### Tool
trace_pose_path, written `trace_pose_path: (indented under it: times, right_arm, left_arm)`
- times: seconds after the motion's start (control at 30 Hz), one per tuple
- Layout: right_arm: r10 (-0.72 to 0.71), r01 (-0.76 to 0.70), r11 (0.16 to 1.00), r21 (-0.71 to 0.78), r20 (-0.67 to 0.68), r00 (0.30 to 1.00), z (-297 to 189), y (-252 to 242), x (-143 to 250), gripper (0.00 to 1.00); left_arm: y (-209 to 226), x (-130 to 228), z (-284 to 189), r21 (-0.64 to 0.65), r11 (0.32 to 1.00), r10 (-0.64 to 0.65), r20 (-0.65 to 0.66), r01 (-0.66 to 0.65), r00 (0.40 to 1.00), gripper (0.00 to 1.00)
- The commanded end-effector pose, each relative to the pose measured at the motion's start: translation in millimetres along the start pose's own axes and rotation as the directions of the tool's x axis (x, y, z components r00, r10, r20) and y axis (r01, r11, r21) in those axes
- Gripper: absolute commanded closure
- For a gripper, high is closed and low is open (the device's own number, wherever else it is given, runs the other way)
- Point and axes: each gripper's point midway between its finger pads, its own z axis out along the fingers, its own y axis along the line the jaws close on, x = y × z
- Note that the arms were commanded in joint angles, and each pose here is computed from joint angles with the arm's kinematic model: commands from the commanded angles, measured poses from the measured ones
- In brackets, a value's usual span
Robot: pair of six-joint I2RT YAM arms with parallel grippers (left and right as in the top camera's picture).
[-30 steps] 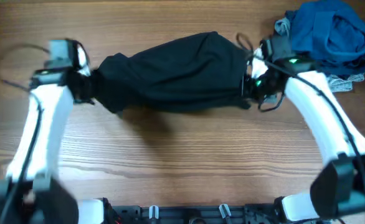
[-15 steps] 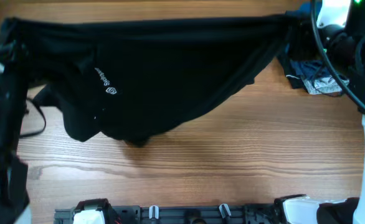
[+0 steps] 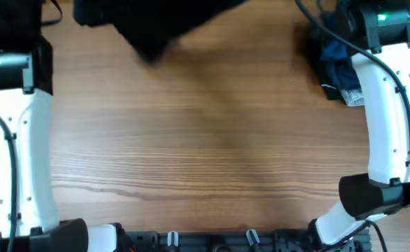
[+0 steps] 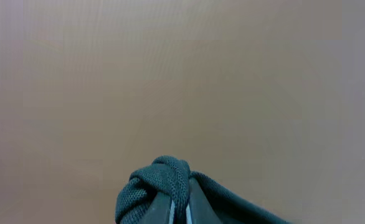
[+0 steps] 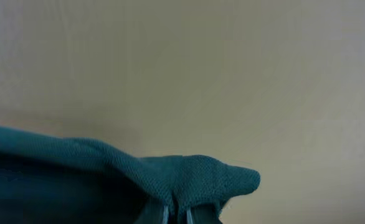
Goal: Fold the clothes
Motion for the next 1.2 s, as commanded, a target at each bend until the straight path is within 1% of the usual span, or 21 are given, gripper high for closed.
trace_pose_path:
  times: [0.0, 0.07, 0.13, 0.17, 0.2, 0.23, 0.3, 0.33, 0.37, 0.4, 0.53, 0.6, 0.67, 0.7, 0.77, 0.8, 0.9, 0.97, 1.03, 1.07, 1.17]
  right_arm:
    - [0.005, -0.011, 0.998, -0.068, -0.102, 0.995, 14.2, -14.3, 35.8, 0.96]
    - [0.021, -0.057, 0.991, -0.121, -0.278, 0.960, 30.9, -4.6, 94.3, 0.96]
    - [0.056, -0.128, 0.982, -0.137, -0.436, 0.898, 39.1, 5.1, 146.5, 0.96]
    - [0.060, -0.164, 0.974, -0.156, -0.522, 0.851, 42.0, 12.9, 177.5, 0.96]
    - [0.061, -0.187, 0.968, -0.165, -0.573, 0.817, 42.7, 17.7, 196.6, 0.96]
    - [0.061, -0.225, 0.958, -0.176, -0.644, 0.762, 41.7, 25.3, 223.4, 0.96]
    - [0.058, -0.272, 0.946, -0.174, -0.737, 0.673, 32.5, 33.6, 255.7, 0.96]
    - [0.056, -0.286, 0.944, -0.167, -0.770, 0.636, 24.0, 35.6, 263.7, 0.96]
    - [0.055, -0.295, 0.942, -0.161, -0.793, 0.607, 16.9, 37.0, 269.0, 0.96]
    - [0.054, -0.306, 0.939, -0.159, -0.809, 0.586, 11.1, 38.9, 271.7, 0.96]
    - [0.040, -0.396, 0.905, -0.155, -0.895, 0.443, -28.9, 54.8, 284.4, 0.96]
    - [0.010, -0.434, 0.886, -0.160, -0.931, 0.364, -52.9, 62.6, 289.3, 0.96]
    - [-0.009, -0.469, 0.865, -0.179, -0.940, 0.341, -67.1, 69.6, 284.0, 0.96]
    - [-0.012, -0.477, 0.860, -0.180, -0.942, 0.334, -75.7, 70.9, 278.4, 0.96]
    - [-0.010, -0.474, 0.861, -0.183, -0.939, 0.344, -89.1, 70.4, 265.1, 0.96]
    - [-0.007, -0.468, 0.863, -0.190, -0.931, 0.365, -99.1, 69.8, 252.5, 0.96]
    - [0.067, -0.427, 0.893, -0.140, -0.898, 0.435, -122.9, 59.0, 216.6, 0.96]
    - [0.077, -0.423, 0.896, -0.137, -0.889, 0.451, -139.1, 59.3, 208.5, 0.96]
    - [0.089, -0.432, 0.896, -0.106, -0.909, 0.408, -156.9, 61.0, 219.8, 0.96]
    - [0.086, -0.430, 0.898, -0.088, -0.926, 0.368, -167.3, 61.8, 233.0, 0.96]
    - [0.072, -0.422, 0.906, -0.047, -0.962, 0.262, -187.5, 63.4, 268.8, 0.96]
  left_arm:
    - [8.0, -10.1, -10.0, -0.044, 0.997, 0.055, -0.025, -0.056, 0.998, 0.96]
    - [28.5, 58.3, -1.3, -0.096, 0.993, 0.039, -0.252, -0.065, 0.967, 0.96]
    - [46.4, 119.4, -0.3, -0.138, 0.987, 0.014, -0.436, -0.082, 0.900, 0.96]
    - [59.4, 164.2, -4.7, -0.167, 0.981, -0.011, -0.562, -0.101, 0.827, 0.96]
    - [66.4, 188.5, -8.5, -0.181, 0.977, -0.026, -0.625, -0.112, 0.780, 0.96]
    - [78.9, 232.5, -18.6, -0.205, 0.969, -0.059, -0.731, -0.136, 0.680, 0.96]
    - [91.7, 280.2, -34.3, -0.225, 0.960, -0.101, -0.829, -0.164, 0.550, 0.96]
    - [94.4, 296.2, -44.3, -0.231, 0.958, -0.122, -0.863, -0.168, 0.490, 0.96]
    - [95.4, 304.7, -52.7, -0.234, 0.957, -0.135, -0.883, -0.172, 0.449, 0.96]
    - [96.2, 309.1, -60.6, -0.237, 0.955, -0.145, -0.898, -0.179, 0.416, 0.96]
    - [78.1, 312.0, -98.1, -0.223, 0.968, -0.184, -0.942, -0.114, 0.280, 0.96]
    - [70.6, 312.5, -125.2, -0.232, 0.968, -0.212, -0.960, -0.096, 0.182, 0.96]
    - [68.7, 313.9, -147.4, -0.243, 0.964, -0.233, -0.967, -0.110, 0.100, 0.96]
    - [66.8, 314.0, -166.4, -0.255, 0.960, -0.253, -0.967, -0.119, 0.027, 0.96]
    - [64.1, 310.6, -186.5, -0.266, 0.955, -0.273, -0.961, -0.129, -0.043, 0.96]
    - [61.4, 307.0, -194.1, -0.268, 0.955, -0.278, -0.959, -0.129, -0.064, 0.96]
    - [44.9, 285.6, -208.6, -0.264, 0.961, -0.269, -0.961, -0.078, -0.057, 0.96]
    - [37.9, 269.7, -218.0, -0.252, 0.965, -0.255, -0.967, -0.070, -0.032, 0.96]
    - [34.4, 257.9, -225.3, -0.248, 0.967, -0.249, -0.968, -0.065, -0.010, 0.96]
    - [33.0, 253.4, -228.1, -0.246, 0.967, -0.246, -0.969, -0.063, -0.001, 0.96]
    - [33.6, 255.3, -232.3, -0.249, 0.966, -0.251, -0.968, -0.067, -0.017, 0.96]
